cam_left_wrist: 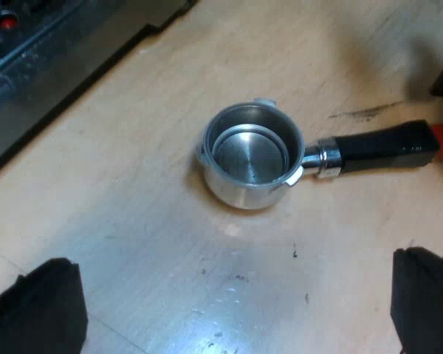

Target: Grind coffee beans and then tamp

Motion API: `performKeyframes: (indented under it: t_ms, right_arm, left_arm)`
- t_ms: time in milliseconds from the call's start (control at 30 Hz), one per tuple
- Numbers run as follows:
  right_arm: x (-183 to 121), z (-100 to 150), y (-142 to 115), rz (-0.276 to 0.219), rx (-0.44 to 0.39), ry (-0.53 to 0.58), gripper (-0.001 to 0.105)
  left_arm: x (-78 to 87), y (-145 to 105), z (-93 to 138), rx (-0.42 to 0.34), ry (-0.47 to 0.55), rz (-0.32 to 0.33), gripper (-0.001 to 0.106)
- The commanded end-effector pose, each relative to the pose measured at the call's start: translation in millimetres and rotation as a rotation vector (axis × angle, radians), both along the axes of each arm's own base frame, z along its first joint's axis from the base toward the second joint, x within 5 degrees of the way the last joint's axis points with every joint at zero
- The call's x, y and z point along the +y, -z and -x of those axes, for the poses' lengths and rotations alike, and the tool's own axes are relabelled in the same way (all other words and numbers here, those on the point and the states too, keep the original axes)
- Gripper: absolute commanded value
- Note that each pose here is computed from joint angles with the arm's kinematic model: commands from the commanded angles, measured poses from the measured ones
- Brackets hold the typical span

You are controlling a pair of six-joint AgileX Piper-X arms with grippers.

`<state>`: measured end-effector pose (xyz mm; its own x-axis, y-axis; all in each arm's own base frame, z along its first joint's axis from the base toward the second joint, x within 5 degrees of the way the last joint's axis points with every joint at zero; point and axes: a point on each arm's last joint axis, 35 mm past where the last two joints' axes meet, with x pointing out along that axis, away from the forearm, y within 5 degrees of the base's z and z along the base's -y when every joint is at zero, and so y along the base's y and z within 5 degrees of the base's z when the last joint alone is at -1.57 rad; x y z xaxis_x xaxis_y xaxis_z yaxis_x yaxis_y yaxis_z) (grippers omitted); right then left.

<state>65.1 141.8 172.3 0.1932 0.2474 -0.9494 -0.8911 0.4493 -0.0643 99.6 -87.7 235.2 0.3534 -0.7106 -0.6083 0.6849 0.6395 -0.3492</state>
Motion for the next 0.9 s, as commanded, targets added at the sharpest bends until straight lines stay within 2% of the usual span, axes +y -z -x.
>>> performKeyframes:
  t_ms: [33,267,400,500,567,600,633,667,700,733,833,900]
  right_arm:
    - [-1,0,-11,0.044,0.031,0.010,0.055]
    - [6,-3,-36,0.031,0.026,0.010,0.055]
    - [16,-7,-57,-0.022,0.000,0.008,0.055]
    - [21,-11,-71,-0.052,-0.072,0.027,0.055]
    - [22,-12,-74,-0.067,-0.087,0.030,0.055]
    - [25,-14,-80,-0.110,-0.118,0.037,0.055]
    - [27,-15,-86,-0.174,-0.147,0.040,0.055]
    - [29,-15,-88,-0.194,-0.155,0.041,0.055]
    - [30,-16,-91,-0.234,-0.172,0.042,0.055]
    - [32,-17,-95,-0.270,-0.187,0.043,0.055]
    - [38,-19,-101,-0.335,-0.229,0.021,0.055]
    - [40,-20,-102,-0.354,-0.243,0.011,0.055]
  left_arm:
    - [0.2,-11,0,-0.012,-0.004,-0.005,0.085]
    - [3.9,-18,4,-0.038,0.044,-0.089,0.085]
    - [9.5,-25,10,-0.044,0.033,-0.137,0.085]
    - [11.9,-28,12,-0.056,0.028,-0.141,0.085]
    - [13.2,-31,14,-0.069,0.027,-0.136,0.085]
    - [13.2,-31,14,-0.070,0.026,-0.137,0.085]
    - [14.2,-32,15,-0.076,0.020,-0.139,0.085]
    - [14.5,-33,15,-0.079,0.018,-0.139,0.085]
    - [17.1,-37,18,-0.101,0.006,-0.136,0.085]
    - [28.1,-59,33,-0.179,-0.005,-0.079,0.085]
    - [33.9,-67,41,-0.138,-0.010,-0.097,0.085]
    - [34.6,-69,42,-0.138,-0.010,-0.097,0.085]
